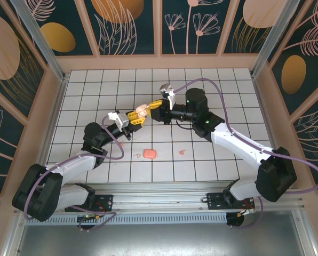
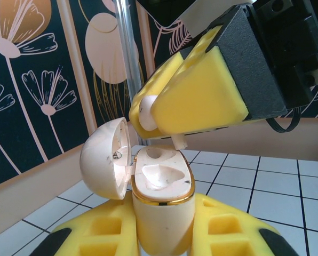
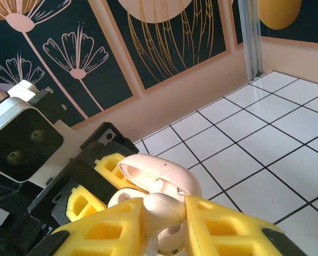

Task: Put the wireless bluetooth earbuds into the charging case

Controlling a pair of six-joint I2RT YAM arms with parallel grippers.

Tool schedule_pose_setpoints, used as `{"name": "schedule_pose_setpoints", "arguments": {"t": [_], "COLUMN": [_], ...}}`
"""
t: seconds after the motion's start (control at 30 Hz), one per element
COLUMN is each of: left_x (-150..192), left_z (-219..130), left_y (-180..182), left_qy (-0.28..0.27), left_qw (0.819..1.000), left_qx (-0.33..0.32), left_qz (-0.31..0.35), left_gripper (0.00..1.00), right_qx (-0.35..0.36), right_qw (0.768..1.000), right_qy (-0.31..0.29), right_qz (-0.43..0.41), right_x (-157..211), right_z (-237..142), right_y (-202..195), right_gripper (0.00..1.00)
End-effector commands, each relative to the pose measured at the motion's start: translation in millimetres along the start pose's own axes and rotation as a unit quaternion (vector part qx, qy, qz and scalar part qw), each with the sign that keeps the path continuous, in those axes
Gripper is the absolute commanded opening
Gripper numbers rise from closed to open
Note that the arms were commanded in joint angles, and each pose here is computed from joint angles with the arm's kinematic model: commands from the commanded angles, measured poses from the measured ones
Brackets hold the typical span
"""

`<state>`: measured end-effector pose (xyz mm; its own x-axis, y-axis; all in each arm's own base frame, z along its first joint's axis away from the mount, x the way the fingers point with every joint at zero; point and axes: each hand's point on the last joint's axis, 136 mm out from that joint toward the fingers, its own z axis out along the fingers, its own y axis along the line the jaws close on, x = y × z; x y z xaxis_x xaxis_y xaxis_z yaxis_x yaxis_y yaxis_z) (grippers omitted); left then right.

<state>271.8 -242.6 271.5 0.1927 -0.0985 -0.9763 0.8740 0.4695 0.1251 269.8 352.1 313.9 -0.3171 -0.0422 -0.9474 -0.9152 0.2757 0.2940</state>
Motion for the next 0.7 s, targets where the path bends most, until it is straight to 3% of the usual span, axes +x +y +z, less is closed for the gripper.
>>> {"name": "schedule_pose_setpoints", "arguments": {"t": [0.0,0.37,0.67], "left_x": [-21,-27,-38], "left_z": [2,3,2], "left_y": [-2,-3,-2], "left_qy": [-0.033,-0.040,-0.052], "left_qw": [0.999,0.999,0.998], "left_qx": [0.007,0.011,0.004], "left_qz": [0.014,0.014,0.017], "left_gripper": [0.03,0.03,0.04], "right_qx": [-0.004,0.010,0.047], "right_qw": [1.000,1.000,0.999], "right_qy": [-0.019,-0.022,0.023], "right_qz": [-0.008,0.007,-0.007], "right_x": [-8,-3,19], "right_z": [4,11,16], "right_y": [2,-8,-16], "right_gripper": [0.24,0.24,0.24]}}
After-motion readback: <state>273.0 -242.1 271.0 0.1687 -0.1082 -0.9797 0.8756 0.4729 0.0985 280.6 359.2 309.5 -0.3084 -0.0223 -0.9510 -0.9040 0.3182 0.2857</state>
